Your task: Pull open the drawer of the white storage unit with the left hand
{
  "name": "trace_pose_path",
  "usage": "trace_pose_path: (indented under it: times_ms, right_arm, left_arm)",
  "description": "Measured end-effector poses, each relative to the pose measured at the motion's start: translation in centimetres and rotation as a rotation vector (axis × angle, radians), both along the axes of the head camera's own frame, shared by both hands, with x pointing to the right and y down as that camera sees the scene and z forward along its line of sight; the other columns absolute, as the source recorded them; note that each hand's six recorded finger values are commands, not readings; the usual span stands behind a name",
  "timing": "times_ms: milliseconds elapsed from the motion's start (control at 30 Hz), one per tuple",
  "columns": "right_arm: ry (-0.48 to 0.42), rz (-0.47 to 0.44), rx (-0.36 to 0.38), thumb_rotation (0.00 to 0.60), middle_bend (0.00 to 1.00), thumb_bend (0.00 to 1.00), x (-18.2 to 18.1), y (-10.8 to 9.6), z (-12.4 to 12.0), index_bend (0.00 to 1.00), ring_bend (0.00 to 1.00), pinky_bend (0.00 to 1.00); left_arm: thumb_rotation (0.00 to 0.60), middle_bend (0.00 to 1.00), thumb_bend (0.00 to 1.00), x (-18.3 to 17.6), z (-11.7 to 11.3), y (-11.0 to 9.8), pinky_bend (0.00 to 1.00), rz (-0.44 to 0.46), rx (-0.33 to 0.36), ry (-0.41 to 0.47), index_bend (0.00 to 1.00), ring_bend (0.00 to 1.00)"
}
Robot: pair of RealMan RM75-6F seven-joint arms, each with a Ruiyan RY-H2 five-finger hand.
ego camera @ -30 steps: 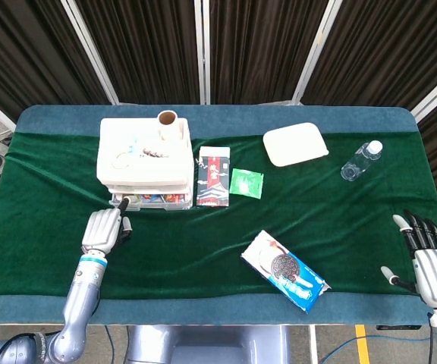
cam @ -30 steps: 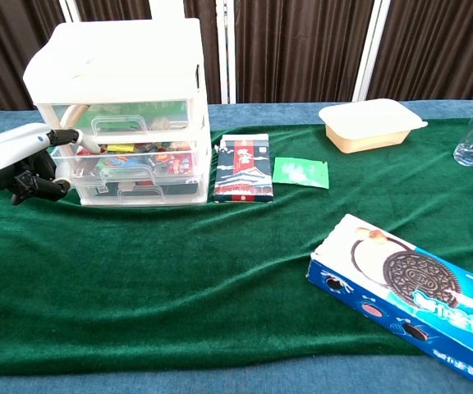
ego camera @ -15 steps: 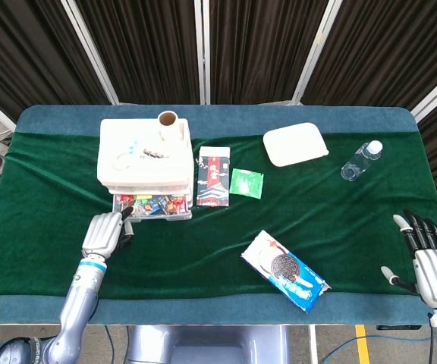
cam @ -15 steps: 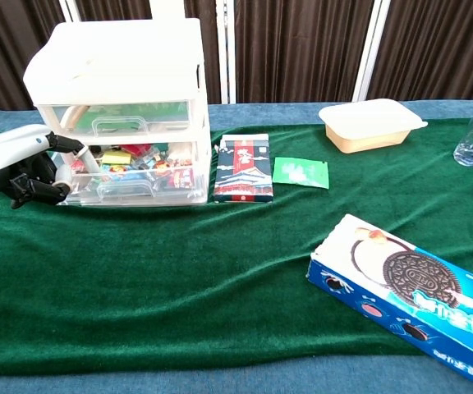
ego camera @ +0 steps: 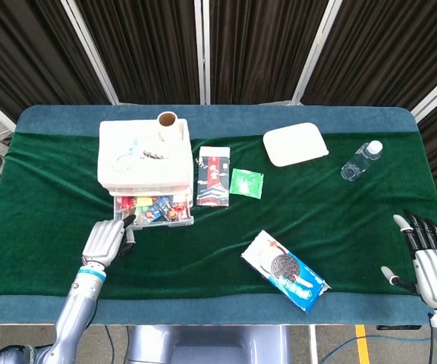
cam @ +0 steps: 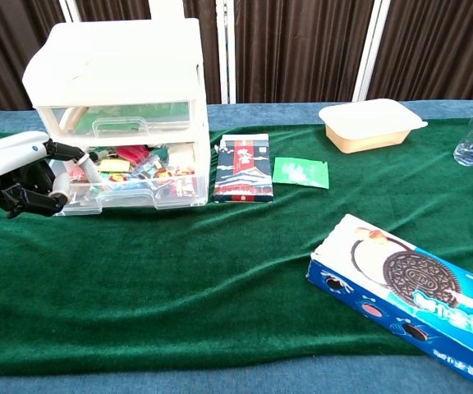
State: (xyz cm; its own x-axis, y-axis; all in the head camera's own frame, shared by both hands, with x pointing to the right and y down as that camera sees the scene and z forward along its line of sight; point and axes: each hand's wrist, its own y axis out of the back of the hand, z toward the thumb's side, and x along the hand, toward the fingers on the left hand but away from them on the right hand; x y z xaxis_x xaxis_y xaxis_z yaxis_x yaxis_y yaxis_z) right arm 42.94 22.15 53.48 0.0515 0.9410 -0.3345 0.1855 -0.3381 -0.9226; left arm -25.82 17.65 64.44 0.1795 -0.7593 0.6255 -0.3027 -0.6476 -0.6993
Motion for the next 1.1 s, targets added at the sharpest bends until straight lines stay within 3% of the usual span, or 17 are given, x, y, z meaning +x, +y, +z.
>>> trace_pose_path:
  times_ms: [533,767,867,1000,1100]
  right_arm:
    - [-0.001,-0.003,0.003,0.6,0.0,0.08,-0.1,0.0,-0.1,0.07,0.0,0.05]
    - [-0.001,-0.004,0.002,0.6,0.0,0.08,-0.1,0.0,0.0,0.06,0.0,0.05]
    - [-0.001,-0.003,0.002,0.6,0.0,0.08,-0.1,0.0,0.0,0.06,0.0,0.05]
    - [0.001,-0.004,0.001,0.6,0.0,0.08,-0.1,0.0,0.0,0.06,0.0,0.05]
    - [0.003,-0.005,-0.002,0.6,0.0,0.08,-0.1,0.1,0.0,0.06,0.0,0.05]
  left_arm:
    - [0.6,0.95,0.87,0.2,-0.5,0.7,0.75,0.022,-0.004,0.024,0.46,0.82]
    - [0.6,0.95,0.88,0.1,-0.6,0.5,0.75,0.008,0.016,0.036,0.35,0.82]
    - [0.6,0.95,0.87,0.1,-0.7,0.4,0.75,0.004,0.026,0.041,0.24,0.82]
    - [0.6,0.95,0.71,-0.1,-1.0,0.3,0.75,0.003,0.049,0.048,0.08,0.82]
    - [0.6,0.95,0.56,-0.2,-1.5,0.1,0.75,0.002,0.078,0.052,0.05,0.82]
